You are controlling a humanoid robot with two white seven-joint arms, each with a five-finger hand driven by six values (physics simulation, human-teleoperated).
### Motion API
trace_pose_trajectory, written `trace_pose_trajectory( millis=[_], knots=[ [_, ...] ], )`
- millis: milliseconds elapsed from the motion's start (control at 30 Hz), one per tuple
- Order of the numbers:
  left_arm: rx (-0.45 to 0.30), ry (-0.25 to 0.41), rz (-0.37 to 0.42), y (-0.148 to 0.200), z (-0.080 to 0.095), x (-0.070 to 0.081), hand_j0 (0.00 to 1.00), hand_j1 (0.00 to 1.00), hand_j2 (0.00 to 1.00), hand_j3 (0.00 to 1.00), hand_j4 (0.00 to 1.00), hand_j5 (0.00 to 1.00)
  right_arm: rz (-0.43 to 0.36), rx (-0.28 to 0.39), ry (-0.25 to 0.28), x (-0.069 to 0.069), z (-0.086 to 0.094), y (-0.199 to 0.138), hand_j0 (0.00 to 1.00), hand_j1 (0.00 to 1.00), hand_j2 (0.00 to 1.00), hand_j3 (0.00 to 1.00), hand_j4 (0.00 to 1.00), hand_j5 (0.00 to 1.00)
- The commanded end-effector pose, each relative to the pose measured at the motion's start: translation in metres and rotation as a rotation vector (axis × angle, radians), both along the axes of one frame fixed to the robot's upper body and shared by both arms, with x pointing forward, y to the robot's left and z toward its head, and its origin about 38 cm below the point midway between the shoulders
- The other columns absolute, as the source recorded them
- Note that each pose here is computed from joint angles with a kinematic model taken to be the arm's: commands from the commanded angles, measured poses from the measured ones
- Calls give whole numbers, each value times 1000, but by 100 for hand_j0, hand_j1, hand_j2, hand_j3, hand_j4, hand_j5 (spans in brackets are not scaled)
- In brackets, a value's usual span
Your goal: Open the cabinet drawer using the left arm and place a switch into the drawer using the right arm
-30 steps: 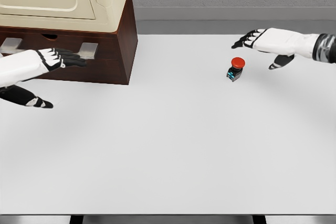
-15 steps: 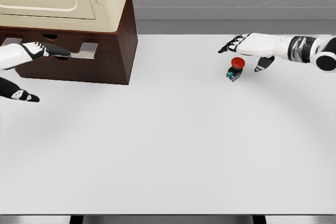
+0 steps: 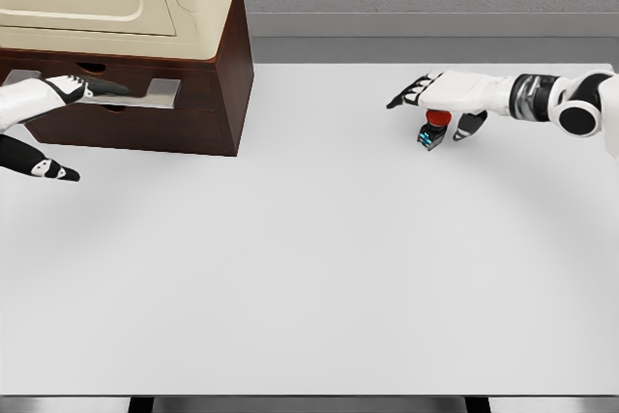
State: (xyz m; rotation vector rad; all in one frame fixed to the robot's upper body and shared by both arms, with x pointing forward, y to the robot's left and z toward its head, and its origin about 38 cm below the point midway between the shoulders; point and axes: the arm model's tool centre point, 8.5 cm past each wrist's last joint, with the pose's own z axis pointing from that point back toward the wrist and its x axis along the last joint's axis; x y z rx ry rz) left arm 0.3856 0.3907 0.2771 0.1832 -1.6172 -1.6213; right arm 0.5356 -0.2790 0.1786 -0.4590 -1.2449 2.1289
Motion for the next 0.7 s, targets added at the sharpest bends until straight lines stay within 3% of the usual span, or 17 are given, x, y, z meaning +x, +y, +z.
trace_pose_trajectory(
  millis=[0, 333, 533, 567, 667],
  knots=[
    [-7, 5, 16, 3, -3, 3, 100, 100, 100, 100, 100, 100, -1, 4, 1, 0, 1, 1, 100, 100, 100, 100, 100, 100],
    [-16, 16, 58, 12, -13, 13, 100, 100, 100, 100, 100, 100, -15, -19, 3, 1, -2, -6, 97, 97, 97, 97, 97, 97],
    [-9, 25, 80, 18, -19, 15, 100, 100, 100, 100, 100, 100, -9, -38, -17, 3, 2, -8, 78, 78, 78, 78, 78, 78],
    [-11, 27, 81, 18, -21, 16, 100, 100, 100, 100, 100, 100, -2, -51, -20, 3, 2, -7, 69, 69, 69, 69, 69, 69],
    [-23, 30, 85, 16, -26, 20, 100, 100, 100, 100, 100, 100, 0, -49, -20, 2, 1, -7, 64, 64, 64, 64, 64, 64]
  ],
)
